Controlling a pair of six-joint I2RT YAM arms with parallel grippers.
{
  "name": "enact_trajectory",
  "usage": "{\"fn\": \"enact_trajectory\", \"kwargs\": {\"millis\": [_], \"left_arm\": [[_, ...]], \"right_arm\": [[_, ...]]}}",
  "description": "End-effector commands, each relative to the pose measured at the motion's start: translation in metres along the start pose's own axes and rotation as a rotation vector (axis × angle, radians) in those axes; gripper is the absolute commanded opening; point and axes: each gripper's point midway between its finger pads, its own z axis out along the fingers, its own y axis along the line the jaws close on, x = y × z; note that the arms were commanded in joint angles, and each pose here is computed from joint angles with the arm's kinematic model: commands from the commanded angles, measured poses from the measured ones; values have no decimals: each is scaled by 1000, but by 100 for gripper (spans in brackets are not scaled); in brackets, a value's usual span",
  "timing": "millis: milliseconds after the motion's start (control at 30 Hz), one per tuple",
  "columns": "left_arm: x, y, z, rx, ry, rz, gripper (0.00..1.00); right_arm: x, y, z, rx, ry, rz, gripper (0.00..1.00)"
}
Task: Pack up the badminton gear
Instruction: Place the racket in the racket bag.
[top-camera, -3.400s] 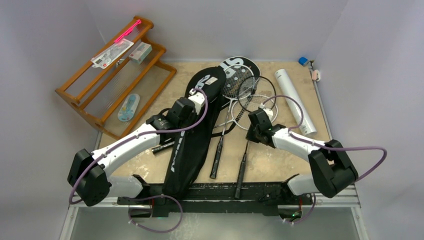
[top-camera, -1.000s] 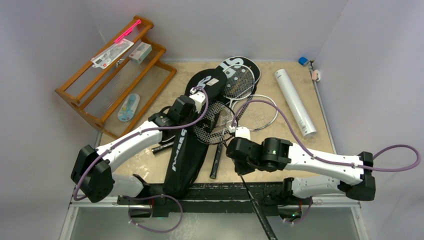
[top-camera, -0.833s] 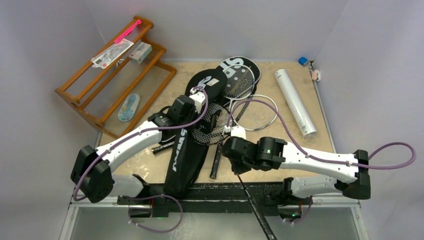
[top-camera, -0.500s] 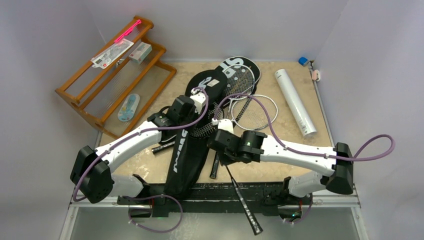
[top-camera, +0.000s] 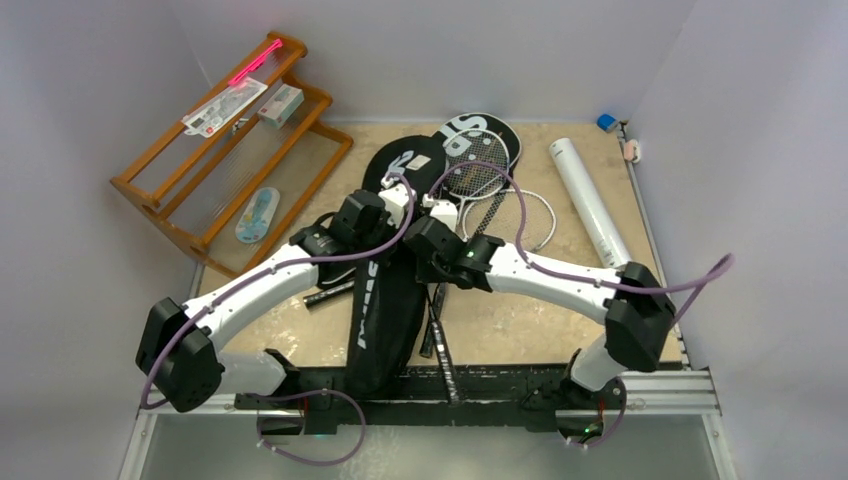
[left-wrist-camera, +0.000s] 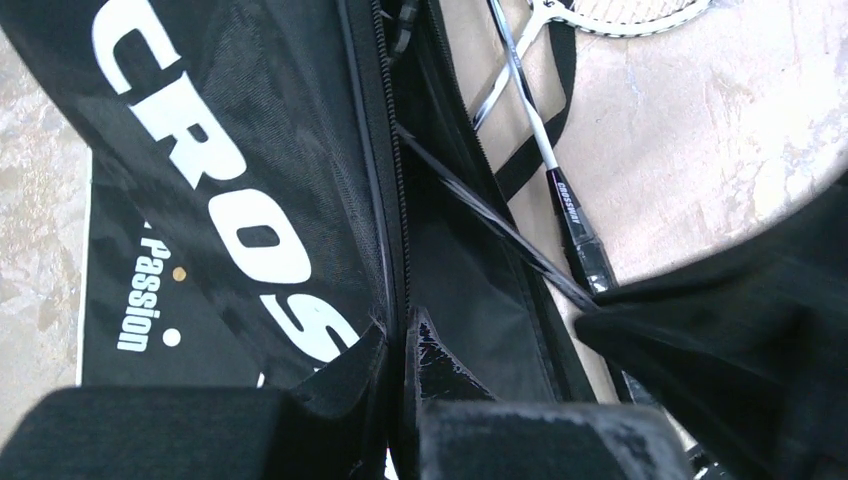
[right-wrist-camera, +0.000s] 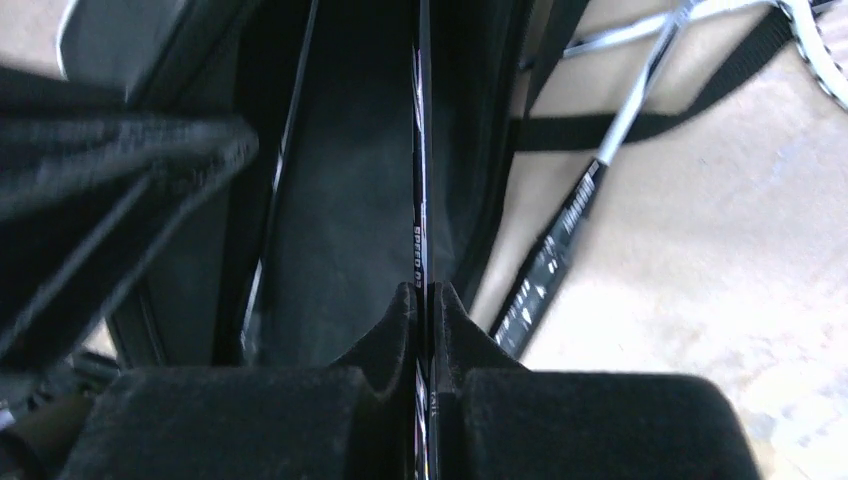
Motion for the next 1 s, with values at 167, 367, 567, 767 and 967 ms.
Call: {"fn": "enact_trajectory", "kwargs": {"millis": [167,367,567,767,967], "left_arm": [[-30,-18,-17,109,-119,26,0],[-30,-26,-17,151,-120,27,0],[-29,-32,-17,186,-114,24,0],[-23,-7,-10,49,-85,-31,0],[-19,8,-3,14,-50,-83,0]], "right_arm": [[-68,22,63,-20,-234,246,0],[-77,33,81,-98,-320,296,0],[-87,50,85,-240,-367,291,3],[-76,53,68,-299,-320,159,35],[-54,36,36,-455,-366,147,60]]}}
